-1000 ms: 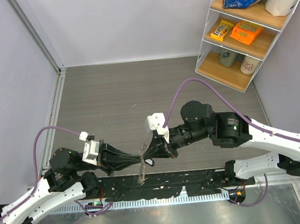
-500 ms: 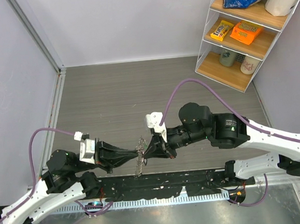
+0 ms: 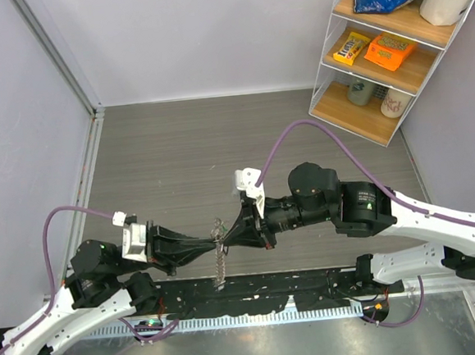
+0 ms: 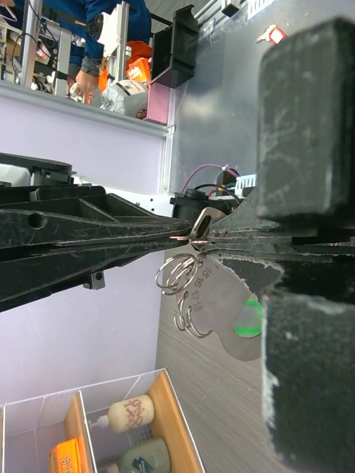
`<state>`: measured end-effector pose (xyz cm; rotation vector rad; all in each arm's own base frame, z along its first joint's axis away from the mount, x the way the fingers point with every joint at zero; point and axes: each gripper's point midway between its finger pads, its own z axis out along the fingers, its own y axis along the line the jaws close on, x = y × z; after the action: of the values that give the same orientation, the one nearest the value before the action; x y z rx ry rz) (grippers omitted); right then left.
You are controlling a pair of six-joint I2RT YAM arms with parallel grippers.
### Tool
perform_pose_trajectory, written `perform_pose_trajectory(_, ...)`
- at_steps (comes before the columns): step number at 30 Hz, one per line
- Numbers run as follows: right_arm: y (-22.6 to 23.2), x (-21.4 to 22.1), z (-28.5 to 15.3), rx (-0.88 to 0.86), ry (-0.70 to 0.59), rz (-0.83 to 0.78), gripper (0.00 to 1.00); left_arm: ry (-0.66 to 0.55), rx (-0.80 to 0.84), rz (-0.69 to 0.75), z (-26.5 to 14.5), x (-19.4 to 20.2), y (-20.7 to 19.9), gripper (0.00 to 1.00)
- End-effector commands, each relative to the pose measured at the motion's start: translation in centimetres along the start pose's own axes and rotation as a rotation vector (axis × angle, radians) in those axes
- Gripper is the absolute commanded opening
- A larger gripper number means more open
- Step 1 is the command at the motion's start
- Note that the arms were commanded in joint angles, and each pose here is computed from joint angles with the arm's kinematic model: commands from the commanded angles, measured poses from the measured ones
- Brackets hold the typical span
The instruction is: Put the keys on the keyring
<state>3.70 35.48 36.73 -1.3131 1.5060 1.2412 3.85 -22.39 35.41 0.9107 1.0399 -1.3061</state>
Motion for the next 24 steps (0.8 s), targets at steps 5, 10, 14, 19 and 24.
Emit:
perform_pose_trajectory(5,0.4,-3.0,-0.4,0.004,-0.099,0.013,0.05,-0.061,-0.015,0.035,-0.3,-1.5,0.1,0.00)
perform_pose_trajectory(10,0.1,-3.0,0.0,0.018,-0.095,0.026,0.05,-0.071,-0.015,0.038,-0.5,-1.7,0.0,0.00)
perform_pose_trajectory(14,0.1,-3.3,0.3,0.015,-0.104,0.034,0.05,-0.076,-0.017,0.039,-0.6,-1.9,0.0,0.00)
perform_pose_trajectory(19,0.2,-3.4,0.7,0.009,-0.107,0.040,0.06,-0.076,-0.022,0.036,-0.7,-1.8,0.0,0.00)
perform_pose_trajectory(24,-0.2,-3.8,0.7,0.032,-0.119,0.045,0.05,-0.075,-0.023,0.036,-0.7,-1.6,0.0,0.00)
